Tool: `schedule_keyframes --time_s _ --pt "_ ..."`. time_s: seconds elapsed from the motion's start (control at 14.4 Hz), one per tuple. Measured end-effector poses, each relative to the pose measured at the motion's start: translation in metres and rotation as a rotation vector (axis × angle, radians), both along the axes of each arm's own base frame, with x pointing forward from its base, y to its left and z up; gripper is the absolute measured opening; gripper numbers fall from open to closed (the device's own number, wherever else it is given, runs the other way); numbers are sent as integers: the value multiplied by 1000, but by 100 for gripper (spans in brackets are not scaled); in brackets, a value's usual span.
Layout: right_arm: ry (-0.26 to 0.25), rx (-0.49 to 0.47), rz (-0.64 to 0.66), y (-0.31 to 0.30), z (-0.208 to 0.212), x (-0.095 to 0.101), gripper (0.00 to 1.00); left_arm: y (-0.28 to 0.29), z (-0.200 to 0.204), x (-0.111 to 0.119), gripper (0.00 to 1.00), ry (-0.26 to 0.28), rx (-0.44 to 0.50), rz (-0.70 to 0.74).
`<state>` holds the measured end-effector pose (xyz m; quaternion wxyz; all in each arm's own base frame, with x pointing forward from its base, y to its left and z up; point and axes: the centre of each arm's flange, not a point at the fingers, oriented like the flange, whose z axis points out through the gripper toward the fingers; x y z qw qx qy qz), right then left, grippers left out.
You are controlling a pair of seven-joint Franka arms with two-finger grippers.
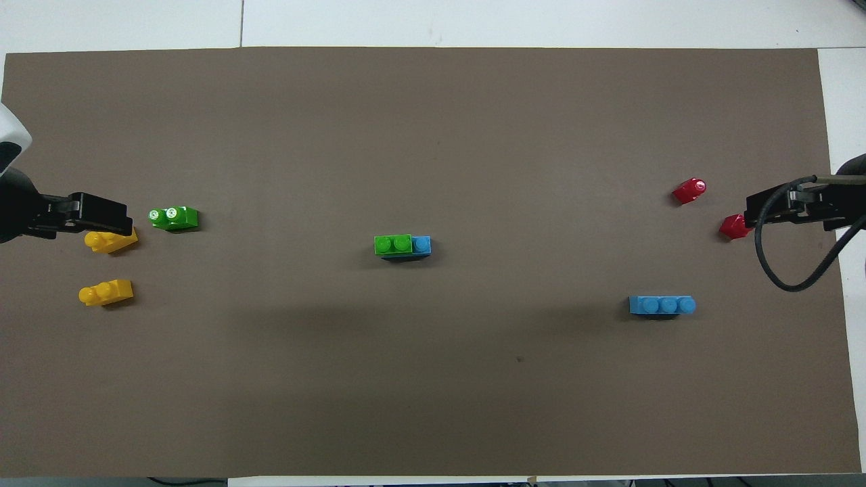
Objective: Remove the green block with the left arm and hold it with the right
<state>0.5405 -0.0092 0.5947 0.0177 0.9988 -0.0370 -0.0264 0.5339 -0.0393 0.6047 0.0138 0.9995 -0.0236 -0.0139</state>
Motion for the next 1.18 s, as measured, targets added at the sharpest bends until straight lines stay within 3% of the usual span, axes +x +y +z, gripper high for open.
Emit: schedule_keyframes --time_s 0.76,1.18 --pt "0 18 -19 0 0 0 100 10 3 -1 100 -7 40 8" --pt "-3 28 -481 7 0 0 100 19 4 -4 100 -4 41 25"
